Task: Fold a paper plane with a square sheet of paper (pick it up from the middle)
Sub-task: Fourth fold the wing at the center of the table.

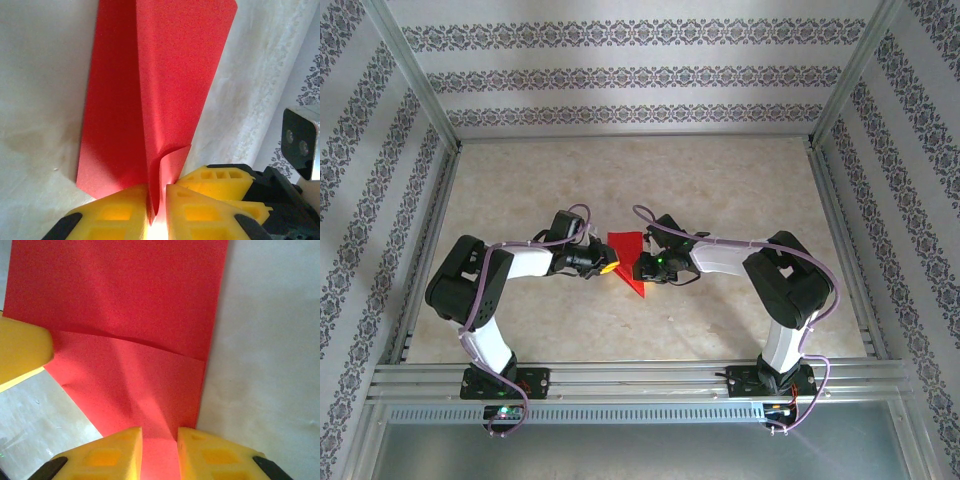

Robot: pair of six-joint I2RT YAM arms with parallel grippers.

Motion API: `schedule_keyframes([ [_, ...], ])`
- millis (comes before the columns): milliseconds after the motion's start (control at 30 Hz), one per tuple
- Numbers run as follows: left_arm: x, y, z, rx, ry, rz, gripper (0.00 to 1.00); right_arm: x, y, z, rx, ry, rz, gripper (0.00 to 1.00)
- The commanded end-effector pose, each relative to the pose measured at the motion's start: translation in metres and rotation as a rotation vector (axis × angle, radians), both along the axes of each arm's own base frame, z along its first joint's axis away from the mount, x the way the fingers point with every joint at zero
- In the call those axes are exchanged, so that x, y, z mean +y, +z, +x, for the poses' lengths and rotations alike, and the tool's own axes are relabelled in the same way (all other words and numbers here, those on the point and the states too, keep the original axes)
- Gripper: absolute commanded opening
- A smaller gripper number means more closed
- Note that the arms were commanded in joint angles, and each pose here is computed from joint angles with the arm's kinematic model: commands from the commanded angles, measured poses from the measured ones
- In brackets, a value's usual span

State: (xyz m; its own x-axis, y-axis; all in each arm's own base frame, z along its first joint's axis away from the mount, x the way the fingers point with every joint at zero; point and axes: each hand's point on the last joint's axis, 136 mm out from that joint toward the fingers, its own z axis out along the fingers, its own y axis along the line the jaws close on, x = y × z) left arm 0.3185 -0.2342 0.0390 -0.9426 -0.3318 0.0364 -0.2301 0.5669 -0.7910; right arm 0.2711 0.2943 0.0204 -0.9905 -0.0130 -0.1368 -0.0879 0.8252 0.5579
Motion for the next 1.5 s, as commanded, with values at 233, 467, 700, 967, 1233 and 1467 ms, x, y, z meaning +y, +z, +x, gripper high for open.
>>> schedule_keyframes([
  [233, 0.006, 0.015, 0.003, -0.039, 0.033, 0.071, 0.03, -0.034, 0.074, 0.039, -0.376, 0.005, -0.008, 0.49],
  [467, 0.018, 0.027, 0.007, -0.047, 0.2, 0.215, 0.02, -0.035, 0.093, 0.05, -0.685, 0.117, -0.049, 0.56],
  [700, 0.015, 0.02, 0.006, 0.01, 0.313, 0.284, 0.03, -0.011, 0.073, 0.034, -0.809, 0.312, -0.083, 0.53],
  [967, 0.003, 0.021, 0.009, 0.058, 0.334, 0.281, 0.03, 0.018, 0.048, 0.009, -0.922, 0.508, -0.113, 0.46],
  [1233, -0.006, 0.022, 0.01, 0.095, 0.331, 0.241, 0.03, 0.017, 0.025, 0.018, -0.954, 0.493, -0.219, 0.41],
  [1467, -0.008, 0.025, 0.008, 0.122, 0.343, 0.214, 0.03, 0.018, 0.014, 0.018, -0.97, 0.51, -0.233, 0.38],
])
